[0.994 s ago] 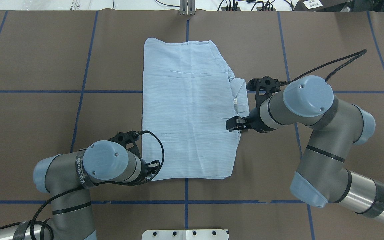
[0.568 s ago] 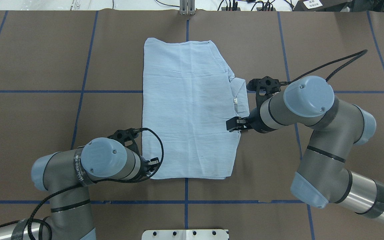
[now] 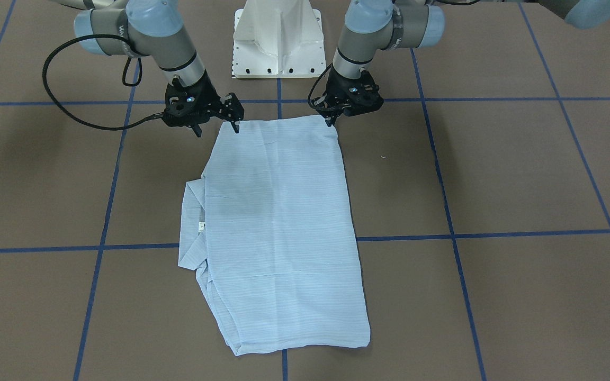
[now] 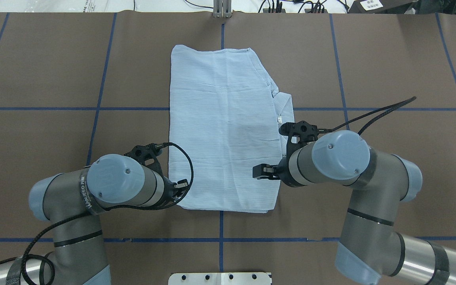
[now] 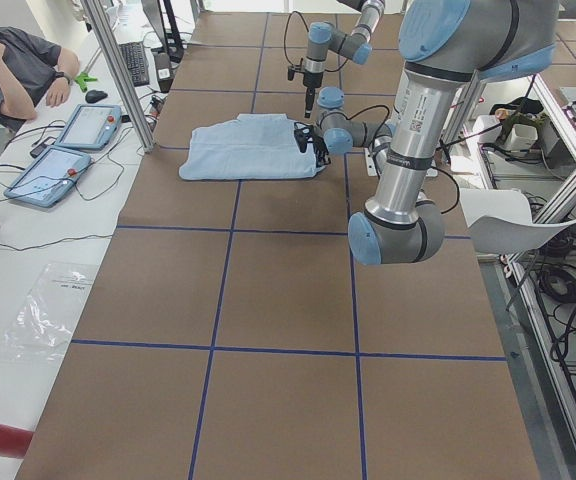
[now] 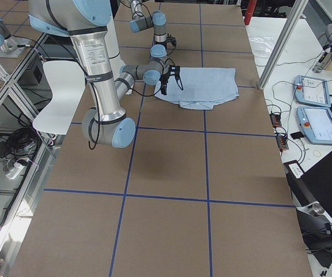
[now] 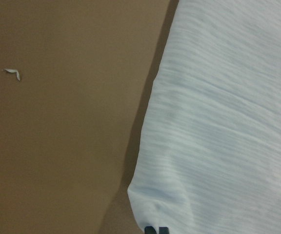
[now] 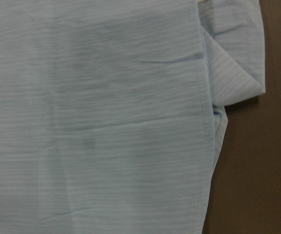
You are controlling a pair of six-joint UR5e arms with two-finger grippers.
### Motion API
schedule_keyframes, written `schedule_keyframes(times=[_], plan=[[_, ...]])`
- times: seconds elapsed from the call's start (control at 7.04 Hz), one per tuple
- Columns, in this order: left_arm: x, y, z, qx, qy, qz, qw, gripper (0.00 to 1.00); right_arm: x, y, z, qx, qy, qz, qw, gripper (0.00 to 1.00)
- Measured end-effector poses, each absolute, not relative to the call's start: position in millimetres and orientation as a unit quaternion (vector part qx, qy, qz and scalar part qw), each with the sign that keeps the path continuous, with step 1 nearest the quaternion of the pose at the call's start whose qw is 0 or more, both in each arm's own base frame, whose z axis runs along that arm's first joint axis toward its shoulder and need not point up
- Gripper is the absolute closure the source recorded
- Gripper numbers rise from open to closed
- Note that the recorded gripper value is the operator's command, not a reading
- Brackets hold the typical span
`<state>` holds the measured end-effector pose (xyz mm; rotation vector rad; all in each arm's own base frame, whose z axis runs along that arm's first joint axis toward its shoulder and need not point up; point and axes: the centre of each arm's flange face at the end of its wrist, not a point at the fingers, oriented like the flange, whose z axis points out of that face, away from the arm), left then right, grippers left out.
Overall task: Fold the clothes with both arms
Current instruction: 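Move the right gripper to the near shirt corner while the left grips its corner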
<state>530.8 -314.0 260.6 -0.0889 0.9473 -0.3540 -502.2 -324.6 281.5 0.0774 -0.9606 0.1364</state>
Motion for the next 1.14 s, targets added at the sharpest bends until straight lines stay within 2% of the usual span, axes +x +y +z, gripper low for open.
schedule_keyframes(times=[0.43, 1.14], plan=[[530, -316, 262, -0.041, 0.453, -0.17, 0.874, 1.0, -545, -269, 278, 0.004, -0.428, 0.127, 0.895, 0.0], [530, -317, 263, -0.039, 0.452, -0.17, 0.875, 1.0, -552, -267, 283, -0.006, -0.381, 0.148, 0.913, 0.0]])
